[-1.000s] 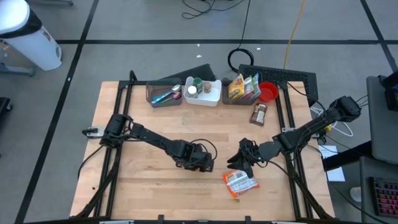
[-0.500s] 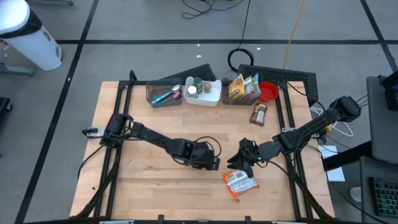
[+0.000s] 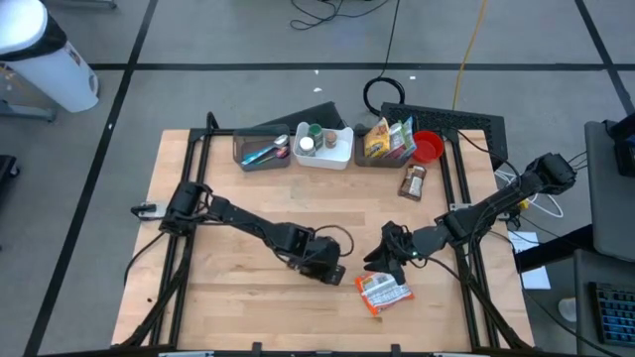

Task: Pick & Place Food Item
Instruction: Put the black seasoning bottle into the white bin

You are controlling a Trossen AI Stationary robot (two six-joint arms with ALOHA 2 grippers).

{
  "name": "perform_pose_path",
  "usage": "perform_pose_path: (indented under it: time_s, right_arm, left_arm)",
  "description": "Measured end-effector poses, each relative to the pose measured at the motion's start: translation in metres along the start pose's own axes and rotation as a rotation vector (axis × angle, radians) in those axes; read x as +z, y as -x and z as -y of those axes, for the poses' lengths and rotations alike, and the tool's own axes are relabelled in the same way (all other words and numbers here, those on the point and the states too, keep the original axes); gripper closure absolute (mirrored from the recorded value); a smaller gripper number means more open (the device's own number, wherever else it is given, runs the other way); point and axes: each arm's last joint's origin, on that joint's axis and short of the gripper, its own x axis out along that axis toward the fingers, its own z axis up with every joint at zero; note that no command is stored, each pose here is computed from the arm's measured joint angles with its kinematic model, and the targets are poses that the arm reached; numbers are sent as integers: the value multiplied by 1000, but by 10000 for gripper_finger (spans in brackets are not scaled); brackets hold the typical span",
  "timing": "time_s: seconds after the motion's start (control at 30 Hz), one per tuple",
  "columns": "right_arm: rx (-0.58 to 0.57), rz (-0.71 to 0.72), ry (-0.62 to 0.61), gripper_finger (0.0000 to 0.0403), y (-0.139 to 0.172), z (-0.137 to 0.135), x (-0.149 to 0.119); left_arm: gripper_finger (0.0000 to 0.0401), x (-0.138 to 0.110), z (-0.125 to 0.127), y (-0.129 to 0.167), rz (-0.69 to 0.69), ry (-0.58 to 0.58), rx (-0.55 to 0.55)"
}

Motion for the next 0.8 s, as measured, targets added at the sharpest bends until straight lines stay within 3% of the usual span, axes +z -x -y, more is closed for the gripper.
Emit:
perform_pose_path:
  time_s: [0.2,0.37,0.57,0.8]
  right_arm:
    - [-19,-14,1,259,0,2,-1]
    - [-44,-34,12,259,0,4,-3]
    - [-61,-41,54,259,0,6,-4]
    - [-118,7,75,259,-1,15,6]
  left_arm:
    - [217,-28,-13,-1,-121,61,172]
    - [217,-52,-16,15,-106,90,279]
    - [217,-73,-8,65,131,164,271]
    - [217,-85,-3,105,568,519,81]
